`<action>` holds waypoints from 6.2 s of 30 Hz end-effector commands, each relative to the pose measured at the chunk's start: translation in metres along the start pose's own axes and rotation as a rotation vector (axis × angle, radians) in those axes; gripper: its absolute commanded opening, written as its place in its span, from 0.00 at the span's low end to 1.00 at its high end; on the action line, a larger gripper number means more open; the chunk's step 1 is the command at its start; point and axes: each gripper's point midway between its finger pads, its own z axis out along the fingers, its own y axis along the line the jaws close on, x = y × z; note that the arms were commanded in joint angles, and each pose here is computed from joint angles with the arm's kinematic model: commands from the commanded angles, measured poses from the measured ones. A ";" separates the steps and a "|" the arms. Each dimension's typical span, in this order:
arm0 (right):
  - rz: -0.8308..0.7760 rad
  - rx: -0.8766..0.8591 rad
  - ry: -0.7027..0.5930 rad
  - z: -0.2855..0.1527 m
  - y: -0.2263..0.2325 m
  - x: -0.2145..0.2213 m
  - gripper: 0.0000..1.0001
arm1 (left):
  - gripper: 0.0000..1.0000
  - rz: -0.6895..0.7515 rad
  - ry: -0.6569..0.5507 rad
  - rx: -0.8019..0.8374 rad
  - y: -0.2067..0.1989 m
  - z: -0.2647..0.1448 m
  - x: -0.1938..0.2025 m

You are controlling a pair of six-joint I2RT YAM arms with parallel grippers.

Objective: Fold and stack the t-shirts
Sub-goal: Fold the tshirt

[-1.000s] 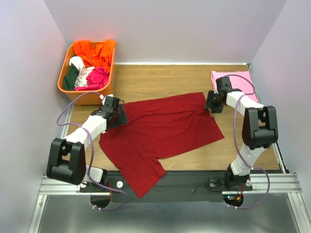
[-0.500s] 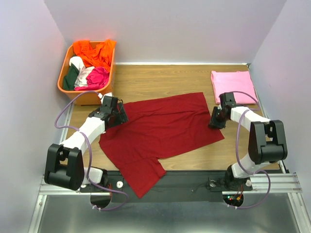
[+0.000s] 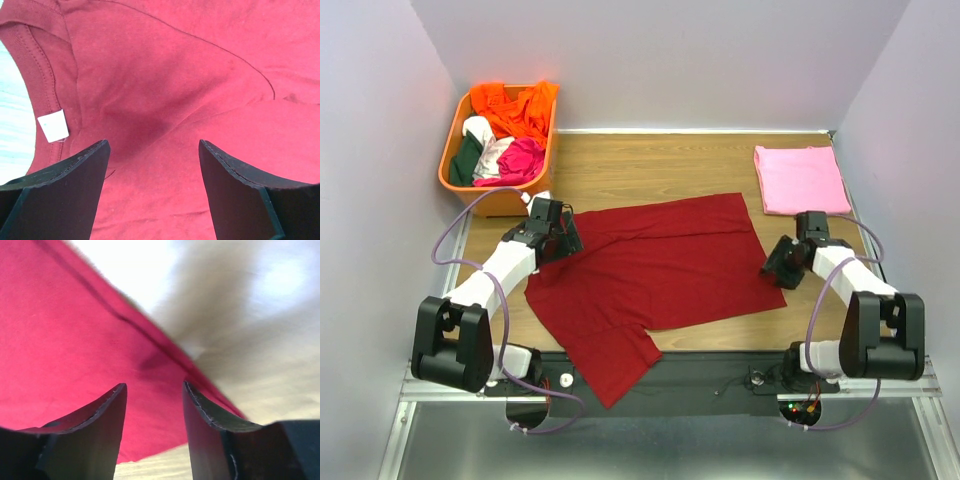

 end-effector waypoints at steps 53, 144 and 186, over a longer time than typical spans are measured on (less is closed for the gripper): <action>-0.180 -0.213 -0.140 0.033 0.135 -0.126 0.55 | 0.20 -0.208 0.130 -0.111 0.064 0.011 0.035; -0.170 -0.159 -0.189 0.026 0.136 -0.145 0.01 | 0.00 -0.168 -0.045 -0.036 0.043 -0.032 -0.037; -0.304 -0.366 -0.314 -0.002 0.228 -0.232 0.04 | 0.00 -0.194 -0.220 0.117 0.009 -0.069 -0.151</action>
